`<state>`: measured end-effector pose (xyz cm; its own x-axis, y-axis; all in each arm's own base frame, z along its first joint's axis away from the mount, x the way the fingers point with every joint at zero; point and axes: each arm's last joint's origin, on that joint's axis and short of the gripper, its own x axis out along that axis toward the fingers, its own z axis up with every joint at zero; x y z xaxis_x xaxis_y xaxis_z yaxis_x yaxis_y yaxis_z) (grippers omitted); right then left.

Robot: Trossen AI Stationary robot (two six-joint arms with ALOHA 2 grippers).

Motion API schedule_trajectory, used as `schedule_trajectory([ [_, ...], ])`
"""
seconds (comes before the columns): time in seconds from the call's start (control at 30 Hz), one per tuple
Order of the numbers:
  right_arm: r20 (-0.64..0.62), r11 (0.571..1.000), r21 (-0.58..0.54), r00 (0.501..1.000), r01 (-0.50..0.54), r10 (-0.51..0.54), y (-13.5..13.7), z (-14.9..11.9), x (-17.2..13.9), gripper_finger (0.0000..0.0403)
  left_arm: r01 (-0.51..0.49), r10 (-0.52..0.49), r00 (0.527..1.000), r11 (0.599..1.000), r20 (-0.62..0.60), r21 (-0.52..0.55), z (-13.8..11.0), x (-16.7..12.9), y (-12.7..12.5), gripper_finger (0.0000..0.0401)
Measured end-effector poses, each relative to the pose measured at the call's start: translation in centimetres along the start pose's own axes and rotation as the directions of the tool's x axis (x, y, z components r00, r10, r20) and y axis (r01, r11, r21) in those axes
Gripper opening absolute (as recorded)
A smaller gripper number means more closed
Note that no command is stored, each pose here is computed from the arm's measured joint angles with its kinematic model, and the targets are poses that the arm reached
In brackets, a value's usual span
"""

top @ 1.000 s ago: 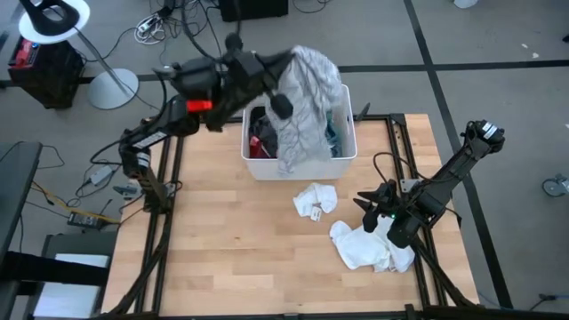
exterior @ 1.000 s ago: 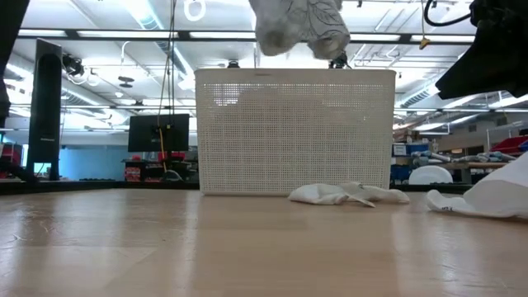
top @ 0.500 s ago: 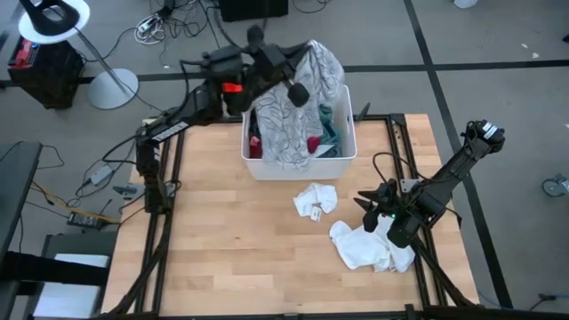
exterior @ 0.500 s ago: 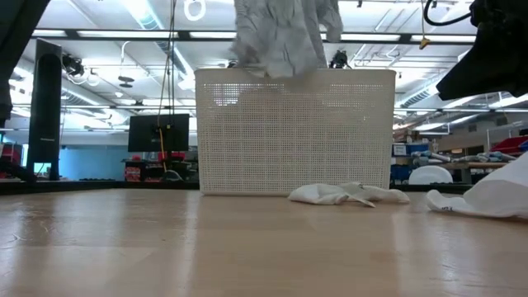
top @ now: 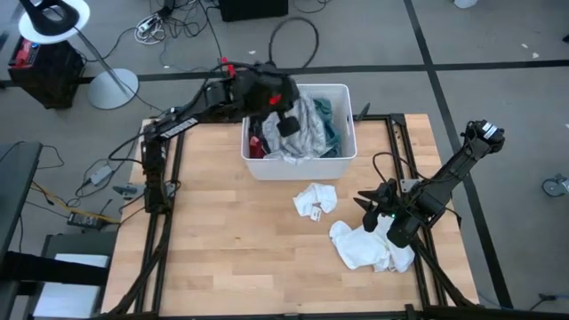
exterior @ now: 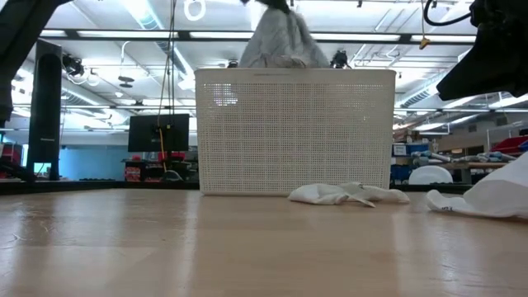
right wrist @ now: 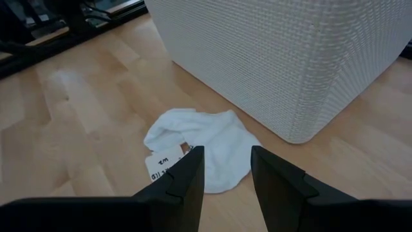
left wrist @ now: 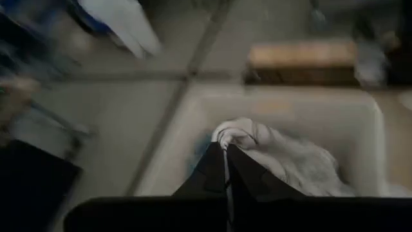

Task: Sort clothes
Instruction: Put the floral shirt into the white laundry bin

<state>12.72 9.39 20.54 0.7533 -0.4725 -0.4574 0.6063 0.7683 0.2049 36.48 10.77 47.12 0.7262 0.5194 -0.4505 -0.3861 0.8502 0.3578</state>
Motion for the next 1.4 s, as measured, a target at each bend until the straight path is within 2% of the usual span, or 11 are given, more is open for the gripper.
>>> schedule_trajectory([
  [0.17,0.000,1.000,0.005,1.000,-0.003,0.003,0.0,0.0,0.0,0.0128,0.135,-0.142,0.980,0.989,-0.137,-0.060,-2.4,3.0,-0.9,0.0000],
  [0.5,-0.001,1.000,0.006,1.000,-0.004,0.004,0.1,0.0,0.0,0.0125,0.238,-0.280,0.884,0.959,-0.374,-0.154,-9.9,9.4,-3.1,0.0000],
  [0.73,-0.001,1.000,0.004,1.000,-0.001,0.001,0.0,0.0,0.0,0.0122,0.275,-0.362,0.871,0.920,-0.332,-0.279,-13.8,12.3,-3.7,0.0000],
  [0.83,-0.002,1.000,0.005,1.000,0.000,0.000,0.0,0.0,0.0,0.0123,0.271,-0.409,0.858,0.875,-0.311,-0.402,-15.1,13.2,-3.3,0.0000],
  [0.93,-0.002,1.000,0.007,1.000,0.001,-0.001,0.0,0.0,0.1,0.0122,0.243,-0.417,0.857,0.844,-0.302,-0.478,-16.1,13.7,-3.0,0.0000],
  [1.0,-0.002,1.000,0.006,1.000,0.002,-0.002,0.0,0.0,0.1,0.0121,0.215,-0.417,0.855,0.826,-0.308,-0.521,-16.4,13.9,-2.7,0.0000],
  [1.1,-0.002,1.000,0.006,1.000,0.002,-0.002,0.0,0.0,0.1,0.0121,0.203,-0.409,0.863,0.819,-0.298,-0.536,-16.3,14.0,-2.6,0.0000],
  [1.23,-0.003,1.000,0.006,1.000,0.002,-0.002,0.0,0.0,0.1,0.0120,0.166,-0.369,0.896,0.795,-0.248,-0.583,-15.9,14.5,-2.5,0.0002],
  [1.4,-0.009,1.000,0.006,1.000,0.001,-0.001,0.0,0.0,0.1,0.0119,0.121,-0.297,0.929,0.807,-0.222,-0.578,-15.8,15.0,-2.1,0.0042],
])
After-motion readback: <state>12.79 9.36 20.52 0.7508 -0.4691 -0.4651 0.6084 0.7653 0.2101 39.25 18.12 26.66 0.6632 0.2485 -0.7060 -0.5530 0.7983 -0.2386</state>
